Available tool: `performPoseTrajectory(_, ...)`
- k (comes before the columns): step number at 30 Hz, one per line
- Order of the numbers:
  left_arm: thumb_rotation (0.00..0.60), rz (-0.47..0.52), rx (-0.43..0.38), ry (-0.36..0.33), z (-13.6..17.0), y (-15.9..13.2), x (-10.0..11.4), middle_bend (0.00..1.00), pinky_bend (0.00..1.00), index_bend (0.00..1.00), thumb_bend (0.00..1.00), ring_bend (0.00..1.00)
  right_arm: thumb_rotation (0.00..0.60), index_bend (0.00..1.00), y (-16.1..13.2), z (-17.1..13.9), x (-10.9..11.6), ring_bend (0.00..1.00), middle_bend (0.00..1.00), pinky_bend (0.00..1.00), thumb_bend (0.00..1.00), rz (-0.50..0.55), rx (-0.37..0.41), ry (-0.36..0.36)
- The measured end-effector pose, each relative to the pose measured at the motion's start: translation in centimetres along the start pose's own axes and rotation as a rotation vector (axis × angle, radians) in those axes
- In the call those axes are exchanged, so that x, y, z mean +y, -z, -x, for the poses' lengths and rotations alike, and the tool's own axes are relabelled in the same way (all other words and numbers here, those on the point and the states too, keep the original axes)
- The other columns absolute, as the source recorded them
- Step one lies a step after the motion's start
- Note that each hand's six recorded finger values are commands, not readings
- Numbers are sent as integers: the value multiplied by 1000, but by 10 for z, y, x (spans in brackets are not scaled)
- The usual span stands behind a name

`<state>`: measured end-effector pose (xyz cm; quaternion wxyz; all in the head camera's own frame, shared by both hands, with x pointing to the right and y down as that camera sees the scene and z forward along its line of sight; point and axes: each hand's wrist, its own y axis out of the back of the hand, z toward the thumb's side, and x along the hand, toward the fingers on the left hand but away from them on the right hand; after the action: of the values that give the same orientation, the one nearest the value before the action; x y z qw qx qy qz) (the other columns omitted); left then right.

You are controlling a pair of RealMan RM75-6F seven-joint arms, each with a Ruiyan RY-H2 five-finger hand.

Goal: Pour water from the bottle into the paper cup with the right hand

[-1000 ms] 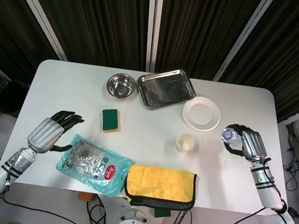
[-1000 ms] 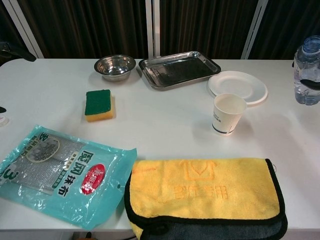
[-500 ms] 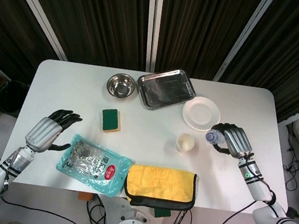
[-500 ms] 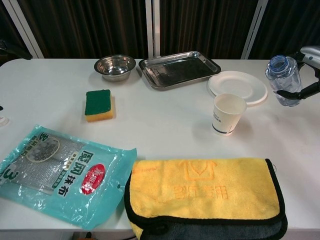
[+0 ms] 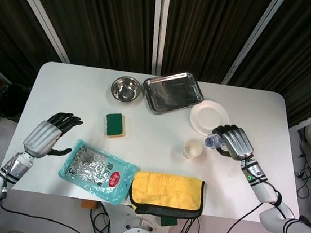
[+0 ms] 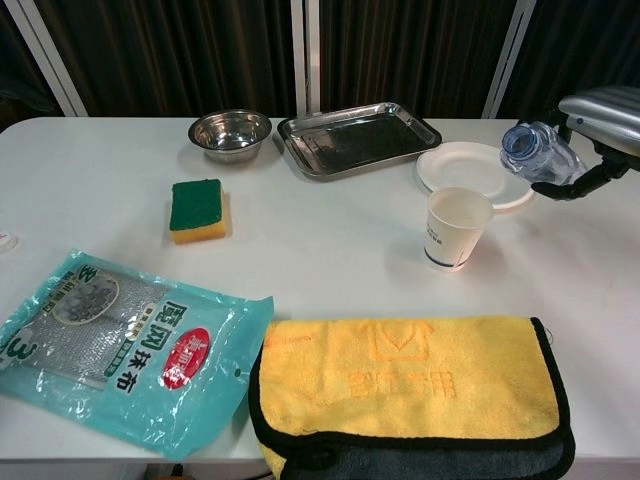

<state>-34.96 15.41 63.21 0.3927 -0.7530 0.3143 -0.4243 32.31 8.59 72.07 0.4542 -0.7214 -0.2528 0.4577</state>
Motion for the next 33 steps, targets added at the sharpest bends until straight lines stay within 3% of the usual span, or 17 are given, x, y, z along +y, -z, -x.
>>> performPoseTrajectory(17,595,6,5,0,2,5,-1,171,167,186,132,124,600,741,-9,8,0,406,550,443,576,-198,50,-21)
performPoseTrajectory(33,594,14,11,-15,4,8,3,171,166,186,133,124,600,743,-23,19,6,411,554,447,578,-417,153,-4)
